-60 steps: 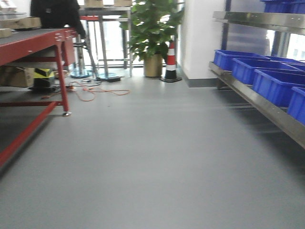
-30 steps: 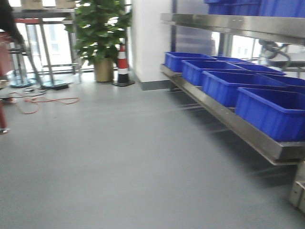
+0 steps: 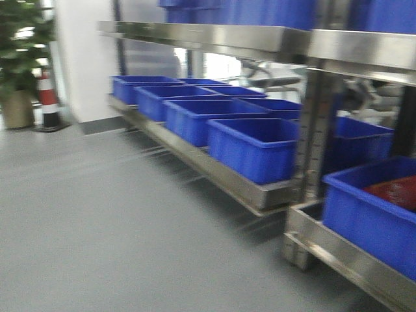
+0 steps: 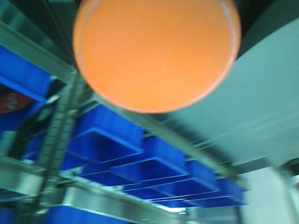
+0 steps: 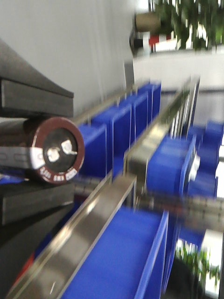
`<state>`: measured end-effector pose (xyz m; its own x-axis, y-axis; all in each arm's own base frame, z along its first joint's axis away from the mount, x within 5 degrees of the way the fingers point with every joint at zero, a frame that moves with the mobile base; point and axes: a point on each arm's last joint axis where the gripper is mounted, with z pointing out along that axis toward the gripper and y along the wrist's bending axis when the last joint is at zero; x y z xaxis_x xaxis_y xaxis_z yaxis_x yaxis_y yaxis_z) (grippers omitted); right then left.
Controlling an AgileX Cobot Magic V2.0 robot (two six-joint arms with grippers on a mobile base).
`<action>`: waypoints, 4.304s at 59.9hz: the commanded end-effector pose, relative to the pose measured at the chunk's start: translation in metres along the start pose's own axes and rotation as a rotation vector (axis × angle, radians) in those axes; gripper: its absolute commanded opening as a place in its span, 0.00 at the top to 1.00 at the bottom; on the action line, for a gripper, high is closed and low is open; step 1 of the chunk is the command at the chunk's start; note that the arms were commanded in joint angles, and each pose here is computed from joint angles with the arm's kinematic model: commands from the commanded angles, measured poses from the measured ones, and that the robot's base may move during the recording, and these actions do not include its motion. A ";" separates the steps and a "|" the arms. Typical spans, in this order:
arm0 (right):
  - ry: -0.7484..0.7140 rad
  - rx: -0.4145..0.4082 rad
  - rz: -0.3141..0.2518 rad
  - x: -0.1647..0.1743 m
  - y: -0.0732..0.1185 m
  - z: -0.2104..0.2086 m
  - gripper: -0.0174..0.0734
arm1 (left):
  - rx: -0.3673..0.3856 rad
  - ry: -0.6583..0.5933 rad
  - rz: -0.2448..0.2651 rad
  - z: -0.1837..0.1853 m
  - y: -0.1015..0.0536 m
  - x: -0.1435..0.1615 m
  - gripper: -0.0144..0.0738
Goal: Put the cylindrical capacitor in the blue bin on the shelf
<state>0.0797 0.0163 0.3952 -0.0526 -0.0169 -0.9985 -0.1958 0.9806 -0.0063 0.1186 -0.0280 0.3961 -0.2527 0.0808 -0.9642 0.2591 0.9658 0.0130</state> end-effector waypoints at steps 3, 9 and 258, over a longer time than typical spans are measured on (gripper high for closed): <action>-0.034 0.004 -0.007 -0.004 0.000 -0.002 0.94 | 0.007 -0.025 0.003 -0.003 -0.001 -0.003 0.96; -0.034 0.004 -0.007 -0.004 0.000 -0.002 0.94 | 0.007 -0.025 0.003 -0.003 -0.001 -0.003 0.96; -0.061 0.003 0.001 -0.007 0.000 -0.003 0.94 | 0.248 -0.085 0.095 0.032 -0.041 -0.068 0.96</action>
<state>0.0798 0.0163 0.3966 -0.0369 -0.0121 -0.9992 -0.1948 0.9808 -0.0047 0.1422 -0.0664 0.4386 -0.1640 0.1331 -0.9774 0.4604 0.8867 0.0435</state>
